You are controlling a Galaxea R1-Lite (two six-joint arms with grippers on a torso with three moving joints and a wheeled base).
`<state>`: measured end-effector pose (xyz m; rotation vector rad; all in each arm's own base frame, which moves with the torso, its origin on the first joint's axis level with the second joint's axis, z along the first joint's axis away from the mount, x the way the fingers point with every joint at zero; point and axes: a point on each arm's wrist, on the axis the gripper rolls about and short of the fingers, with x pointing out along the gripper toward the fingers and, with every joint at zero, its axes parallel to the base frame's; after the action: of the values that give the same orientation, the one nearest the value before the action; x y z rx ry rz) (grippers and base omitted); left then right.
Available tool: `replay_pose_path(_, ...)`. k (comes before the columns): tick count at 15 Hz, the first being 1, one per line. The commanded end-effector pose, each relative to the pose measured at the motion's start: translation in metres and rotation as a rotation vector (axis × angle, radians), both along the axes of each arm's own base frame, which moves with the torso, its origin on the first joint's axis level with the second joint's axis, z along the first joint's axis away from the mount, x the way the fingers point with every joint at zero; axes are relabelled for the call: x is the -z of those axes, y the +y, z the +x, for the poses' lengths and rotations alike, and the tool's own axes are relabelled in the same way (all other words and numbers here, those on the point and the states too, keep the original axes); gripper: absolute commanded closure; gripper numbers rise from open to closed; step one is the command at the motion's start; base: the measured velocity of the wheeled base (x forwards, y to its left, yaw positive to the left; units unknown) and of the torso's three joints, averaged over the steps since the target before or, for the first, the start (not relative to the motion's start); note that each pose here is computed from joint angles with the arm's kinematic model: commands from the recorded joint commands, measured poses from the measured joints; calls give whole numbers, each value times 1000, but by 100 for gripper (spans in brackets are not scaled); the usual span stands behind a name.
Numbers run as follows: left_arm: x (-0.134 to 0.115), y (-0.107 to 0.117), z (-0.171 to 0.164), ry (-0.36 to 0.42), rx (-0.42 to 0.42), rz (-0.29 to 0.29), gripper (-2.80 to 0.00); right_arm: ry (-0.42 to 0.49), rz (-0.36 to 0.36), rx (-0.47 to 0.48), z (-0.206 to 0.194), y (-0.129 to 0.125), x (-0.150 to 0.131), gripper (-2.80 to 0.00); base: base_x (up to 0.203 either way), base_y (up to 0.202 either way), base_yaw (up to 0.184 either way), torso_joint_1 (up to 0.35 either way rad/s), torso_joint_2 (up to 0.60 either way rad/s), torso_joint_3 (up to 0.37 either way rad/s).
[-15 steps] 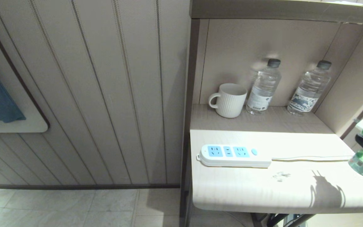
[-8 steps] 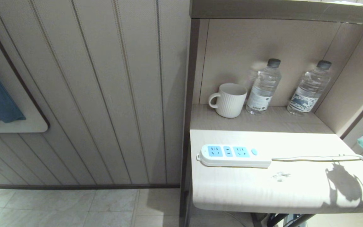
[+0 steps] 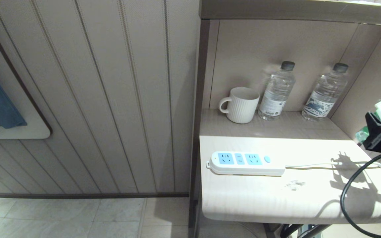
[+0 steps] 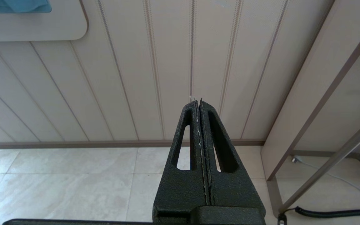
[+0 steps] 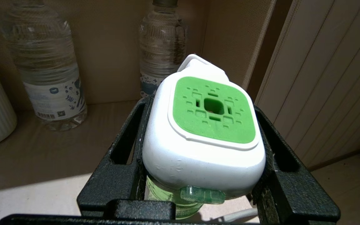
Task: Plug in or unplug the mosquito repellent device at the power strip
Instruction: Place the mosquito repellent liquid on the table
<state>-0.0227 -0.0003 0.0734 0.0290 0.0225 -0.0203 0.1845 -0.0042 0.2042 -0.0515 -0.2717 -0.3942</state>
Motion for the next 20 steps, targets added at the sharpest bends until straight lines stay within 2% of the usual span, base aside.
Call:
replay_pose_path(1,0,0,0,2,0,0,0,42,-18,27,20,0,16,0,0,0,0,0,0,0)
replay_pose_path(5,0,0,0,2,0,0,0,60,-68,49,37,1,24,0,0,0,0,0,0,0)
replay_pose_path(8,0,0,0,2,0,0,0,69,-79,49,53,2,27,0,0,0,0,0,0,0)
replay_pose_path(11,0,0,0,2,0,0,0,66,-84,49,87,3,28,0,0,0,0,0,0,0)
replay_pose_path(20,0,0,0,2,0,0,0,164,-37,25,106,3,63,0,0,0,0,0,0,0)
